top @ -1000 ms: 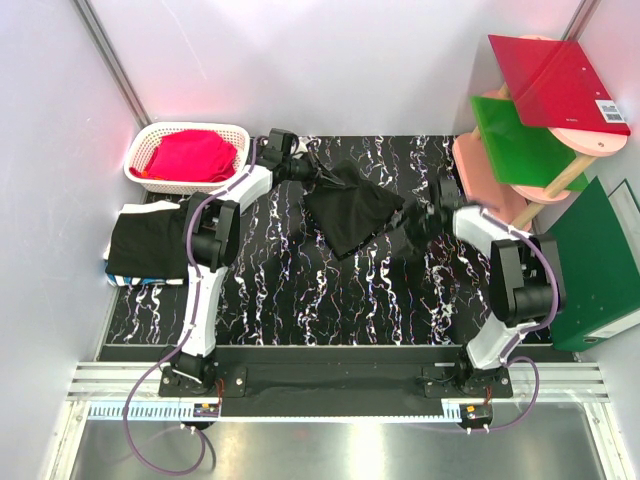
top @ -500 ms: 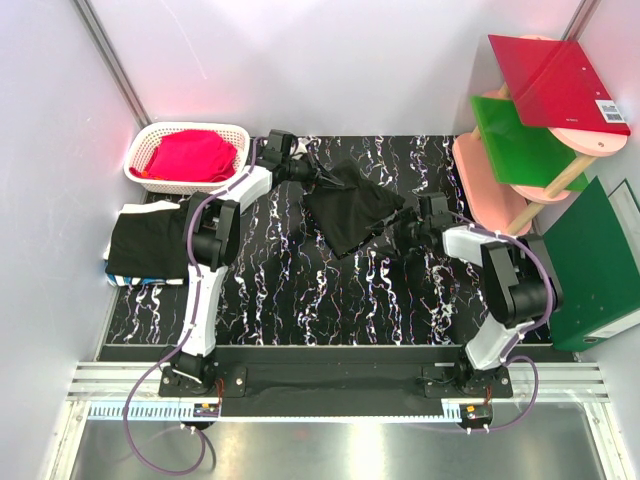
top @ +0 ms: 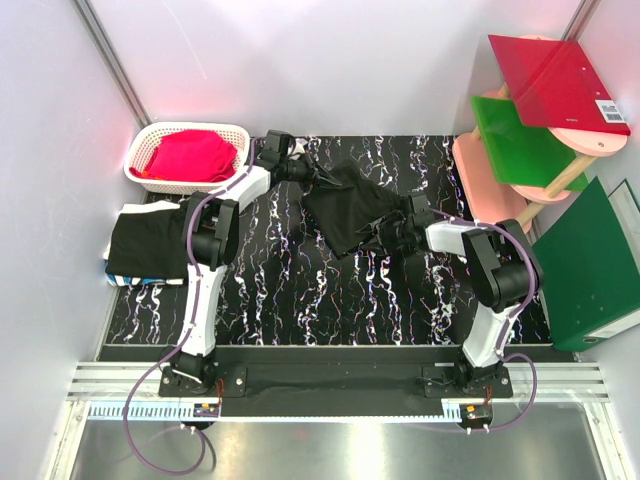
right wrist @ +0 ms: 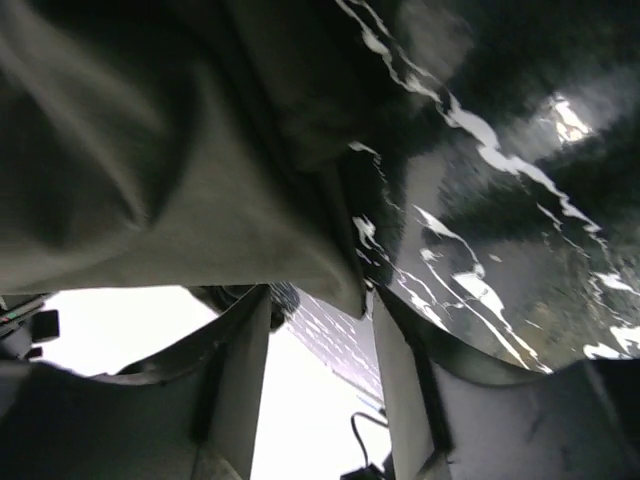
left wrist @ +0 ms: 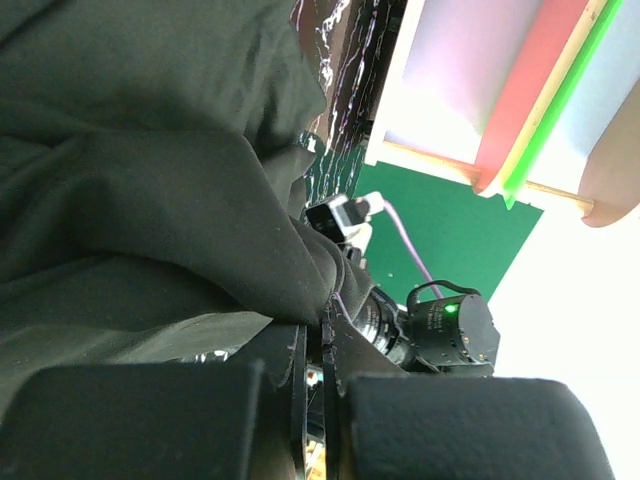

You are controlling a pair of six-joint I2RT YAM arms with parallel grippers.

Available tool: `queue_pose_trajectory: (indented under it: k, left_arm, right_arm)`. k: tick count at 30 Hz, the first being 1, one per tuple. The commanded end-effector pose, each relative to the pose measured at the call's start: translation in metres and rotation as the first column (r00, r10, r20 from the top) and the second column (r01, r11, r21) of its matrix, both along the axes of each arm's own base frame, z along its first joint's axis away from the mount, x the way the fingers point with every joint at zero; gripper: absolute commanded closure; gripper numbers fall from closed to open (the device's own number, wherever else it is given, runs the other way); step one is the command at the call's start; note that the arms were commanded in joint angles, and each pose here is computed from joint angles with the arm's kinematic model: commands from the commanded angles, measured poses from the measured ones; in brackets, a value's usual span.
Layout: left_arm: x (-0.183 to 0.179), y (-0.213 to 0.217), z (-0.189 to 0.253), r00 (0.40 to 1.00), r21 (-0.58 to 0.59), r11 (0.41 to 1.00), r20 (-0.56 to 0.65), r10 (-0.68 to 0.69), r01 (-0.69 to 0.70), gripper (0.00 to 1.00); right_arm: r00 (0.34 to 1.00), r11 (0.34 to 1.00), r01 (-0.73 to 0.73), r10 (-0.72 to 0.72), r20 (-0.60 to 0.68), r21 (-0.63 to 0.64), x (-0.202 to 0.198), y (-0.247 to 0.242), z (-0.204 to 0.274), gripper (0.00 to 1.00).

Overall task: Fold and stack the t-shirts
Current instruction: Fold the long partially folded tshirt into a neat square

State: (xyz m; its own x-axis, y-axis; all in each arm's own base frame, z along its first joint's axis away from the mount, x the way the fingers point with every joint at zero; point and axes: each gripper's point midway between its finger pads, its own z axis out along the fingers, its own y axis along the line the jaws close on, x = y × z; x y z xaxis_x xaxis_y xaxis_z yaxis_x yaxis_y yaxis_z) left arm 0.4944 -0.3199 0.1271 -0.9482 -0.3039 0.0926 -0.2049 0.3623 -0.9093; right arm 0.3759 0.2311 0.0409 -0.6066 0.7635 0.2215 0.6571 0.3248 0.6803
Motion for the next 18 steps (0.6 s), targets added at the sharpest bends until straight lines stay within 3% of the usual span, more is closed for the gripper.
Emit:
queue_pose_trajectory:
  k: [1,2,9,12,18]
  left_arm:
    - [0.004,0.001,0.012,0.999,-0.04,0.999,0.045,-0.027,0.028,1.0]
    - [0.004,0.001,0.013,0.998,-0.043,0.999,0.047,-0.029,0.031,1.0]
    - [0.002,0.003,0.01,0.999,-0.037,0.999,0.038,-0.031,0.032,1.0]
    - [0.002,0.004,0.011,0.999,-0.035,0.999,0.039,-0.031,0.032,1.0]
    - [0.001,0.005,0.01,0.999,-0.034,0.999,0.035,-0.033,0.034,1.0]
  right_arm:
    - [0.998,0.996,0.029,-0.024,0.059,-0.085,0.019,-0.006,0.002,0.5]
    - [0.998,0.995,0.024,-0.018,0.067,-0.092,0.021,-0.004,0.002,0.61]
    - [0.996,0.991,0.012,0.001,0.089,-0.136,0.031,-0.002,-0.006,0.94]
    - [0.992,0.988,0.008,0.011,0.127,-0.154,0.035,-0.003,0.002,0.99]
    - [0.976,0.987,0.014,0.022,0.216,-0.162,0.041,-0.006,0.034,1.0]
